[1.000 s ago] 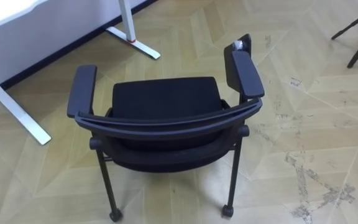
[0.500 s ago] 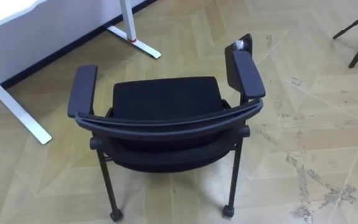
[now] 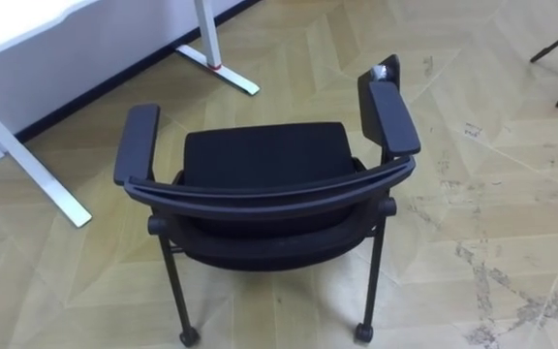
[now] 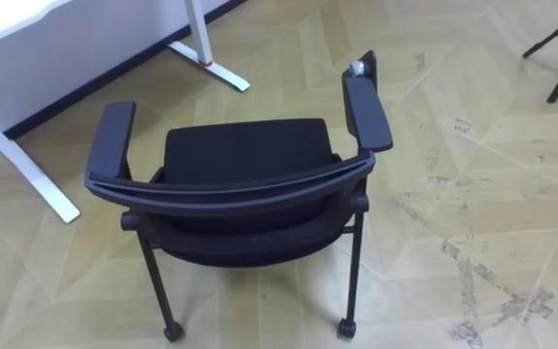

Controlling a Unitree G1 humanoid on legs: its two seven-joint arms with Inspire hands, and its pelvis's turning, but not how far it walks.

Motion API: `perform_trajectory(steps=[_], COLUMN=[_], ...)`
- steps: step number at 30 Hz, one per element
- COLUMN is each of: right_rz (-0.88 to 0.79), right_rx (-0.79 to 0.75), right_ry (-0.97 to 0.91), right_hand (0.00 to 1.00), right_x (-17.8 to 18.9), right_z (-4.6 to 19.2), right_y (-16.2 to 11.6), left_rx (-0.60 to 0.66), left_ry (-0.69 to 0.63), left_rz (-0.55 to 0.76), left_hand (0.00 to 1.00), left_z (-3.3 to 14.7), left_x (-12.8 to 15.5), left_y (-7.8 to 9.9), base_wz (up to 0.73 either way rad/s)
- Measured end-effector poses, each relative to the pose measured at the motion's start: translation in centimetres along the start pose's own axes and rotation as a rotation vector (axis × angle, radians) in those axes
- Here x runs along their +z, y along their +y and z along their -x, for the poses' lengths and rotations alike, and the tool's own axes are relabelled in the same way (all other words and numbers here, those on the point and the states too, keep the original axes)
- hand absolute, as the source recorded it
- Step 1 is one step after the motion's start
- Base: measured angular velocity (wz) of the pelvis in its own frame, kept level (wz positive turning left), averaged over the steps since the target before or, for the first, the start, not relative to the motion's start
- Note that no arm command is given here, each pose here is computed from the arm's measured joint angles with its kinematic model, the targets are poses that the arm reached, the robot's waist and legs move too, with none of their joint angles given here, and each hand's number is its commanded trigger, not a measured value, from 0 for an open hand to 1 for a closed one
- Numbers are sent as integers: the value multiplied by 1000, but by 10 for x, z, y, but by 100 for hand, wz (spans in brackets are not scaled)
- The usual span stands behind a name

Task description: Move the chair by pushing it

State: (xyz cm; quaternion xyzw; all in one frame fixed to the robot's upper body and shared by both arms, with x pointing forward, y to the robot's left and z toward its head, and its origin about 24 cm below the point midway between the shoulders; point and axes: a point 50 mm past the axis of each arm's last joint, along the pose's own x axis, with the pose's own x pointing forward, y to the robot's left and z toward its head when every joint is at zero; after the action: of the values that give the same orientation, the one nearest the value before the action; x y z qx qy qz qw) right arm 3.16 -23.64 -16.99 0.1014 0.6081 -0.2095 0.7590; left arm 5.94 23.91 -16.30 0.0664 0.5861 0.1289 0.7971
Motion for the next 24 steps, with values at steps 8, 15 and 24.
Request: perform_trajectory(steps=[8,15,24], right_rz=[56,22,51], right_rx=[-77,-116,-121], right_ry=[5,2,4], right_hand=[0,0,0], right_x=[3,5,6], right_z=[3,3,3], right_y=[-28,-34,-36], left_rx=[218,329,488], left_ry=[-109,-256,-497], left_rz=[-114,-195,-265], left_hand=[0,0,0], left_z=[0,6,26], left_x=[28,67,137], left_y=[34,49,70], base_wz=[0,0,0])
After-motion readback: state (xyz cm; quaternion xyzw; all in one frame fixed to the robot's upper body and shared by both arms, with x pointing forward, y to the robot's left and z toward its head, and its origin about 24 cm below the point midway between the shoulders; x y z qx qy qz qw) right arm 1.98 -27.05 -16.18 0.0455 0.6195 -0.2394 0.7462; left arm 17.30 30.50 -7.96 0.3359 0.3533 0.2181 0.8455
